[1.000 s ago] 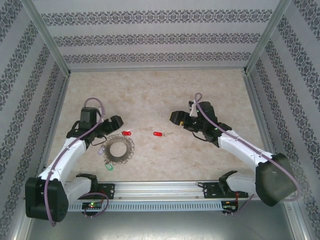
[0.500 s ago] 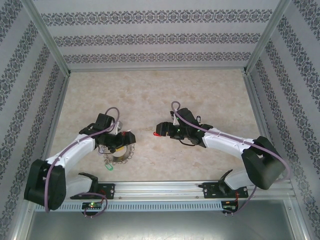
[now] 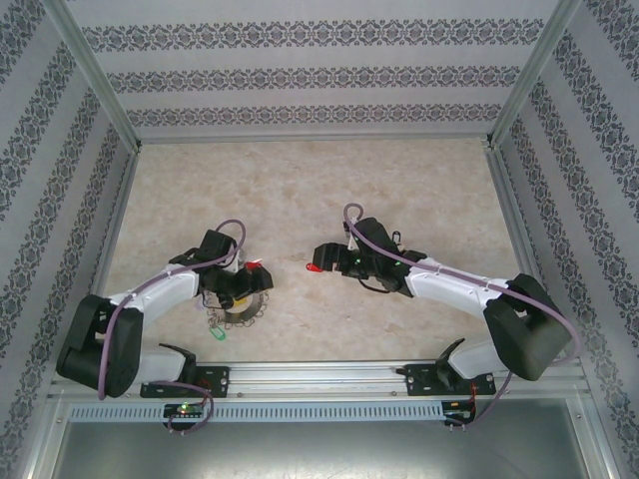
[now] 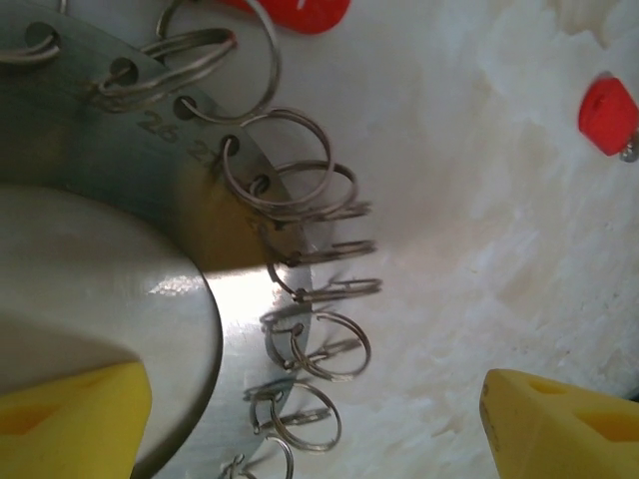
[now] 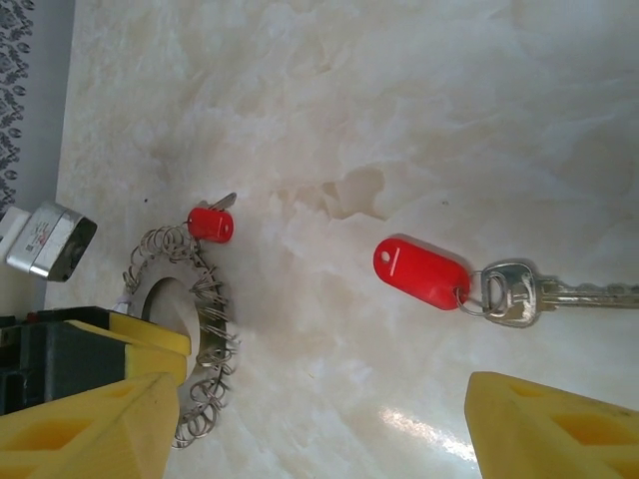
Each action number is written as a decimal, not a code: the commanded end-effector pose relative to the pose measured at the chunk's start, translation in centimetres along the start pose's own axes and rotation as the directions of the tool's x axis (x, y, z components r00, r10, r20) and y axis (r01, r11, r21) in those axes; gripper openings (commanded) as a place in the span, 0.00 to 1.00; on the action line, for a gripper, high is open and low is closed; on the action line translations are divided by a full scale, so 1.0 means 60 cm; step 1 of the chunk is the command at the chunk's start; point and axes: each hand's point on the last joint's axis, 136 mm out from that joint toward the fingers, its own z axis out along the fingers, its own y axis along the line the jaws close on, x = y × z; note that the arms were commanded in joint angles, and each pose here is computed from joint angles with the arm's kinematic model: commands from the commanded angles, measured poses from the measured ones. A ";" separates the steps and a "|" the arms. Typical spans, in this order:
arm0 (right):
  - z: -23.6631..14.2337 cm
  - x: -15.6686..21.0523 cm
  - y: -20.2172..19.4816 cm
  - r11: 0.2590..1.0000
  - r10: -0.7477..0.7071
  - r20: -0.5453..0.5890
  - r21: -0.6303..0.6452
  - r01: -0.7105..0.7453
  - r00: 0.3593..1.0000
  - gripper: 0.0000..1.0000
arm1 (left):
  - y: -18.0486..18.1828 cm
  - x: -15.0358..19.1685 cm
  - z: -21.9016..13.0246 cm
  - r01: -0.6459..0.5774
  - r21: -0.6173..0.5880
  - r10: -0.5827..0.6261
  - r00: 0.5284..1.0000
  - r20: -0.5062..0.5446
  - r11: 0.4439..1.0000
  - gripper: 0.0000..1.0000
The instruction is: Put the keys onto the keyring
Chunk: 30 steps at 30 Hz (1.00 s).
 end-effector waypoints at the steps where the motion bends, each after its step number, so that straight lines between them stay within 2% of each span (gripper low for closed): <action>1: -0.003 0.000 -0.003 1.000 -0.020 0.028 -0.002 0.020 0.999 0.76 | -0.011 -0.010 0.015 -0.014 0.016 0.014 1.000 0.008 1.000 0.86; 11: -0.008 0.020 -0.027 0.974 -0.225 0.023 0.019 0.224 0.974 0.65 | -0.087 -0.005 0.040 -0.120 0.127 0.126 0.991 -0.039 0.985 0.77; 16: -0.016 0.035 -0.034 0.935 -0.354 0.036 -0.002 0.354 0.935 0.56 | -0.111 -0.002 0.042 -0.144 0.164 0.154 0.987 -0.052 0.976 0.76; 18: -0.019 0.043 -0.028 0.910 -0.411 0.048 -0.032 0.413 0.910 0.55 | -0.123 0.000 0.040 -0.149 0.193 0.163 0.985 -0.056 0.970 0.76; 20: -0.022 0.049 -0.023 0.877 -0.473 0.074 -0.055 0.477 0.878 0.54 | -0.138 0.002 0.038 -0.165 0.235 0.182 0.982 -0.055 0.958 0.76; 22: -0.022 0.062 -0.005 0.804 -0.577 0.106 -0.100 0.586 0.810 0.53 | -0.152 0.004 0.034 -0.182 0.278 0.204 0.978 -0.051 0.943 0.76; 24: -0.018 0.075 0.008 0.726 -0.667 0.111 -0.122 0.677 0.736 0.52 | -0.154 -0.001 0.028 -0.195 0.271 0.210 0.977 -0.027 0.943 0.75; 26: -0.008 0.091 0.020 0.652 -0.737 0.100 -0.154 0.743 0.668 0.50 | -0.142 -0.009 0.019 -0.198 0.218 0.199 0.980 0.017 0.956 0.76; 28: 0.003 0.106 0.030 0.572 -0.796 0.100 -0.198 0.796 0.597 0.45 | -0.113 -0.023 0.005 -0.180 0.108 0.172 0.982 0.073 0.978 0.77; 30: 0.018 0.108 0.030 0.539 -0.821 0.088 -0.205 0.817 0.564 0.43 | -0.100 -0.033 -0.015 -0.161 0.060 0.152 0.978 0.141 0.985 0.78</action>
